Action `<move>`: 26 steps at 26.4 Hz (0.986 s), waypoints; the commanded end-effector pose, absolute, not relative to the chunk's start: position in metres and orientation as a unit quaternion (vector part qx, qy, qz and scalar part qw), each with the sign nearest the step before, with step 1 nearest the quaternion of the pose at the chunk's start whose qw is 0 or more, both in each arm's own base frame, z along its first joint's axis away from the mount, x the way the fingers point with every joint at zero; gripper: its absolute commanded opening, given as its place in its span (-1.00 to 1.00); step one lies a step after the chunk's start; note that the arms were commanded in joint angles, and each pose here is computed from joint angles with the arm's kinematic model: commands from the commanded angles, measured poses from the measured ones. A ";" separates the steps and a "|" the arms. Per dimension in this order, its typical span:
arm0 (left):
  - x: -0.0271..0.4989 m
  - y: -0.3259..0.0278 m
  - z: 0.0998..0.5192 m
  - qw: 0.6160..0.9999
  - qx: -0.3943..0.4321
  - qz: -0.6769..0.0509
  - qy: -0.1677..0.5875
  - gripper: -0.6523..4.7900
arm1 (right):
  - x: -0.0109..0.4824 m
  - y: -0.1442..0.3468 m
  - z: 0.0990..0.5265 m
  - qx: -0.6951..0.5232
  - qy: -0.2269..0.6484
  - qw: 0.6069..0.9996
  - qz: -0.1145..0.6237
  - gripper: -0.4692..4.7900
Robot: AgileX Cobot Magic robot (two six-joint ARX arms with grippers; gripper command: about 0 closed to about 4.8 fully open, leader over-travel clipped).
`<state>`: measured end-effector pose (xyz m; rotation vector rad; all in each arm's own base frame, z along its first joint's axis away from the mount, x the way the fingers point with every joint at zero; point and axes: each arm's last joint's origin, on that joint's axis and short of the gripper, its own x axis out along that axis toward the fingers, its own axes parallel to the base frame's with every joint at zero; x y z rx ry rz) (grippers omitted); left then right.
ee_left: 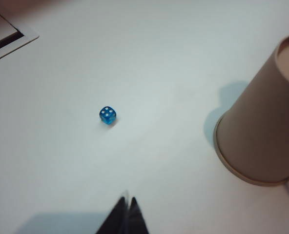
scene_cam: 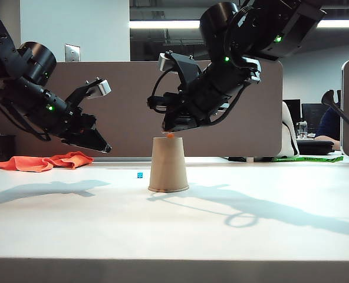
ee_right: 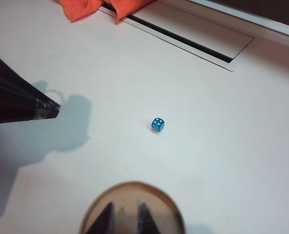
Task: Throw the dice onto the paper cup, compare its value with the values of the other dice on the table, place the die with the higher value on the paper cup, and take no action if both dice have the same value.
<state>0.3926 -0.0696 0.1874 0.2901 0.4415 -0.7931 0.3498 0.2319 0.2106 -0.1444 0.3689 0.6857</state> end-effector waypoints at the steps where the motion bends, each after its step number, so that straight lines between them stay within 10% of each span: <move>1: 0.392 -0.070 0.190 0.889 0.137 -0.383 0.209 -0.78 | 0.351 0.234 0.221 -0.063 0.146 0.928 0.337 -0.56; 26: 0.393 -0.069 0.207 0.913 0.110 -0.345 0.188 -0.78 | 0.347 0.149 0.294 -0.046 0.084 0.978 0.183 -0.84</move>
